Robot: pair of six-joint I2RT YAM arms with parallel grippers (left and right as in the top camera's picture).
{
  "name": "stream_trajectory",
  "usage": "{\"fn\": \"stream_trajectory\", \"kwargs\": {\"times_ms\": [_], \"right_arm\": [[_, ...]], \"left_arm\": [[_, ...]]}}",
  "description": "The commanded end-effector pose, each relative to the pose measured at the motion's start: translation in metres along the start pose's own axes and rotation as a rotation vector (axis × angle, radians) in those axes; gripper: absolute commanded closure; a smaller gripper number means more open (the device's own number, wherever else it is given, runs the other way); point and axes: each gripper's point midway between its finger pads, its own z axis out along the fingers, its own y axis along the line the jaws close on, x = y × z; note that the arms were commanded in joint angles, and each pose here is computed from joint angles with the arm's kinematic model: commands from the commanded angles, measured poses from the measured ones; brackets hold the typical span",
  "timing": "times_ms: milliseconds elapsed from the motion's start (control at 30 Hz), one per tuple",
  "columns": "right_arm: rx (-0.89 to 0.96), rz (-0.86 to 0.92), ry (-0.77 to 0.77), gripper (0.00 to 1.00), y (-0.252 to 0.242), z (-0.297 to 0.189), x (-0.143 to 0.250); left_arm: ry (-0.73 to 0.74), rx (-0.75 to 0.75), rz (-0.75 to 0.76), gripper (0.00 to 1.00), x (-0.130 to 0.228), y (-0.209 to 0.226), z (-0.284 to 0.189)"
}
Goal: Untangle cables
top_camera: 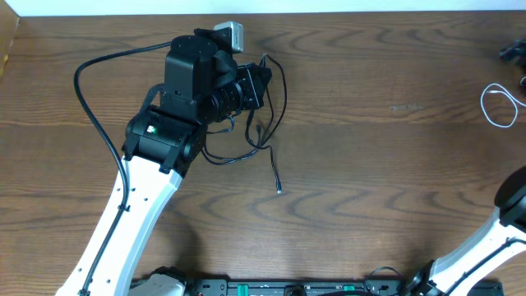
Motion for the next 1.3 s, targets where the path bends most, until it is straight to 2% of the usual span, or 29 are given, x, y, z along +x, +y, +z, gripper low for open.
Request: {"fn": "stream_trajectory", "kwargs": {"times_ms": [0,167,200,400,567,667,900,1167,1267], "right_arm": [[-0.502,-0.313,0.152,0.02,0.112,-0.019,0.054],[-0.607,-0.533,0.316,0.01,0.18,0.006,0.131],[-0.64,-0.624,0.342,0.01,0.201,0.014,0.153],[-0.684,-0.92,0.389,0.02,0.267,0.044,0.231],[-0.696,-1.042,0.396,0.06,0.306,0.069,0.281],[-0.7,-1.081,0.4,0.13,0.315,0.074,0.298],[-0.619,-1.085,0.393,0.55,0.314,0.085,0.304],[-0.623,-1.056,0.394,0.49,0.308,0.083,0.293],[-0.625,-1.05,0.398,0.55,0.307,0.082,0.292]], "left_arm": [[0.0,0.022,0.029,0.92,-0.002,-0.006,-0.002],[-0.037,0.044,0.015,0.92,-0.011,-0.012,-0.003],[-0.056,0.058,-0.004,0.92,-0.016,-0.015,-0.003],[-0.04,0.228,-0.009,0.92,-0.019,-0.048,-0.008],[-0.053,0.244,-0.048,0.92,-0.024,-0.051,-0.009],[-0.053,0.243,-0.06,0.92,-0.025,-0.05,-0.01],[-0.052,0.245,-0.059,0.92,-0.024,-0.05,-0.01],[-0.052,0.243,-0.055,0.91,-0.024,-0.05,-0.01],[-0.049,0.241,-0.057,0.92,-0.023,-0.049,-0.009]]}}
